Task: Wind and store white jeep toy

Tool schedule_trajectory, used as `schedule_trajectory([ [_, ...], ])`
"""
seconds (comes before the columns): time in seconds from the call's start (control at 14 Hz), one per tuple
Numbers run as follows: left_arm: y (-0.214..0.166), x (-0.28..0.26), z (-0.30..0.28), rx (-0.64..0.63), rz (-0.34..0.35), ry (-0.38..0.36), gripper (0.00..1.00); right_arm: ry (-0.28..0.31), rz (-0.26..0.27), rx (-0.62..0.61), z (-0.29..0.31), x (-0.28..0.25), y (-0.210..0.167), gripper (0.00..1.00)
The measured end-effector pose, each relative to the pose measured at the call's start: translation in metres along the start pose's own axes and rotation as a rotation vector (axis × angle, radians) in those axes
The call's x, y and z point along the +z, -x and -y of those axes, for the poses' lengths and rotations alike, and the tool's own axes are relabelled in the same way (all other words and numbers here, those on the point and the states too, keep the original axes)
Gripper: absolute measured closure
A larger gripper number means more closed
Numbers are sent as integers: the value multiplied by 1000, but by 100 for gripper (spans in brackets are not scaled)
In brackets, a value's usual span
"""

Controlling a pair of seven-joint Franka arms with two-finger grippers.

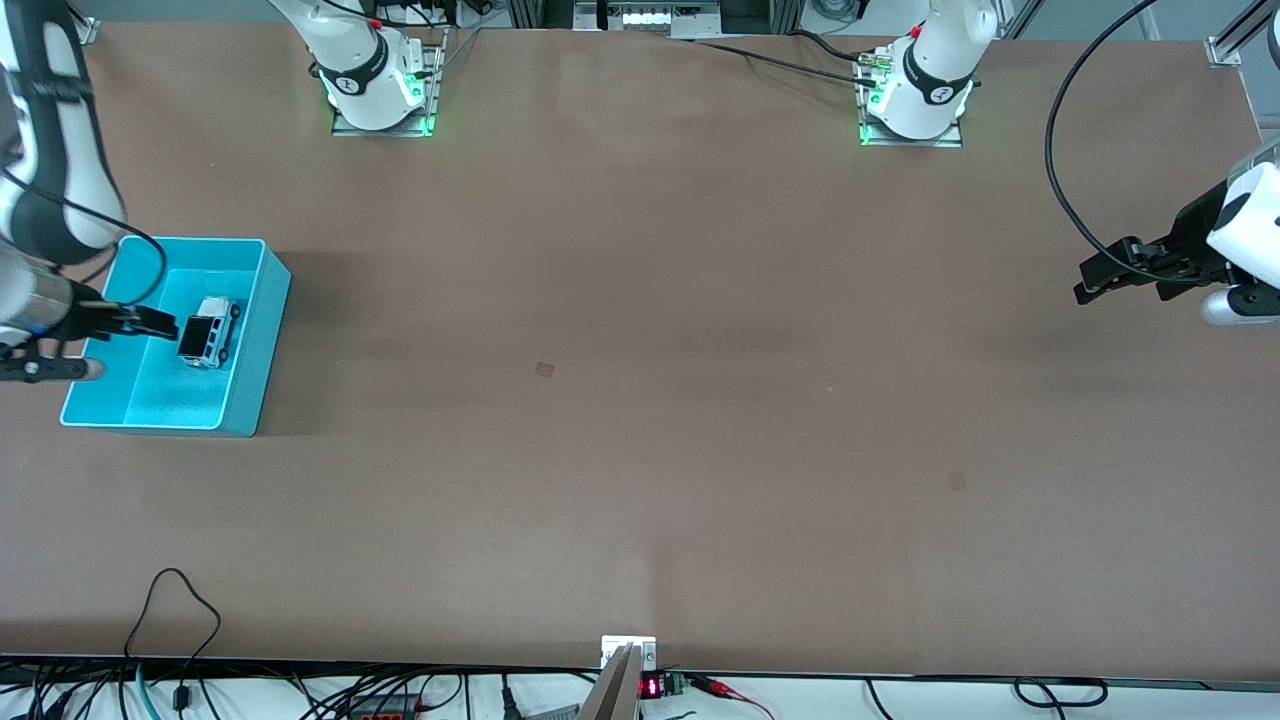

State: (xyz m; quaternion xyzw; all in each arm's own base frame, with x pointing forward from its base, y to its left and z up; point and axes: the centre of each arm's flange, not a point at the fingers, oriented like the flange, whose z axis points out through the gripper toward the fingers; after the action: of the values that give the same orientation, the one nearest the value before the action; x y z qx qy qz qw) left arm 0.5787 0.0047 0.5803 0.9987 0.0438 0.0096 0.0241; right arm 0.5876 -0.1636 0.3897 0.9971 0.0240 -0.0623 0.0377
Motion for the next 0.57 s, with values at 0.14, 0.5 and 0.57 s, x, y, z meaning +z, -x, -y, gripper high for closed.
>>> schedule_trajectory([
  [0.14,0,0,0,13,0,0,0,8,-24,-19,13,-54,-4,0],
  [0.5,1,-1,0,42,1,0,0,-6,-76,-66,54,-153,-8,0],
  [0.57,1,-1,1,42,2,0,0,-26,-81,-73,63,-168,-6,0],
])
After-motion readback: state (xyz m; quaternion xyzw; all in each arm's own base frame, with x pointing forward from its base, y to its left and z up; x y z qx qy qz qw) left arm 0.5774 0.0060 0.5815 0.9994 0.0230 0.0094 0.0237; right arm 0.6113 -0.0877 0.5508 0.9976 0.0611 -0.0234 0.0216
